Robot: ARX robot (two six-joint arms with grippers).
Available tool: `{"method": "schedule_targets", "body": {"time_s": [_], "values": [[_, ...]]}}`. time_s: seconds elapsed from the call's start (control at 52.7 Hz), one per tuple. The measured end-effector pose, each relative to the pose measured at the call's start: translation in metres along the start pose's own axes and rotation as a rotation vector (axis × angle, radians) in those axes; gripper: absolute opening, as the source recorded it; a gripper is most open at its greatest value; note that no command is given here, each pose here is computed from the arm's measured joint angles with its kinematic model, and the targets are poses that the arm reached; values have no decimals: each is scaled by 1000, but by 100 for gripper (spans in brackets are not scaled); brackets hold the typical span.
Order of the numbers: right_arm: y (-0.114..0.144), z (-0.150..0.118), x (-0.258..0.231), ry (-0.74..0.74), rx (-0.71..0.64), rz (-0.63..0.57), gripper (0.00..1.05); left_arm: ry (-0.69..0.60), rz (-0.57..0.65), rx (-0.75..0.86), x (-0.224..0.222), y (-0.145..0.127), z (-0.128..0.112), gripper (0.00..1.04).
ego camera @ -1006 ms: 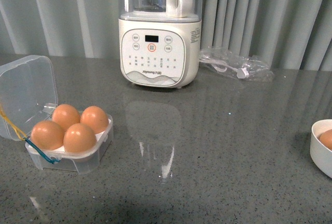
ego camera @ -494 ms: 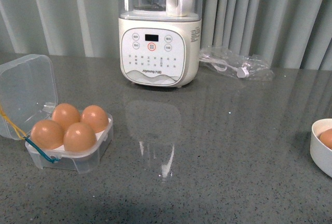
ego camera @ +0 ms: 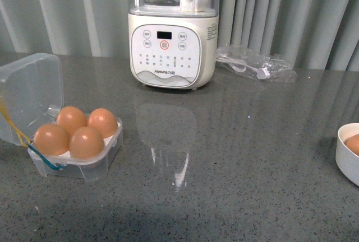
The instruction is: Put egg into box
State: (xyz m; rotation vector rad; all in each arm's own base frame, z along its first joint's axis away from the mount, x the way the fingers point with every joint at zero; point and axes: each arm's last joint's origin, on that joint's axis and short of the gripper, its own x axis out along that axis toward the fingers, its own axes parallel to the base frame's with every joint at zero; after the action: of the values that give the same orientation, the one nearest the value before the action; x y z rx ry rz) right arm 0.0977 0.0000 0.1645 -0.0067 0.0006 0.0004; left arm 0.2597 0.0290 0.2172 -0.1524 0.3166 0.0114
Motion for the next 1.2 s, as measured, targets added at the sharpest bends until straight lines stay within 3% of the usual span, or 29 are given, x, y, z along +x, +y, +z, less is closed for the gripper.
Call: {"method": "schedule_targets", "body": {"time_s": [0.228,0.38,0.513,0.835,1.196], "values": [[0,0,0,0,0,0,97,-1,-87,-13,-2,-31,-3,98],[0,0,0,0,0,0,97,-40,-218,24,-20,-75,2,98],[0,0,0,0,0,0,97,-99,-290,40,-42,-95,11,98],[0,0,0,0,0,0,97,-229,-218,110,-111,-101,28,98],[0,0,0,0,0,0,97,-302,-171,93,-178,-83,19,98]]}}
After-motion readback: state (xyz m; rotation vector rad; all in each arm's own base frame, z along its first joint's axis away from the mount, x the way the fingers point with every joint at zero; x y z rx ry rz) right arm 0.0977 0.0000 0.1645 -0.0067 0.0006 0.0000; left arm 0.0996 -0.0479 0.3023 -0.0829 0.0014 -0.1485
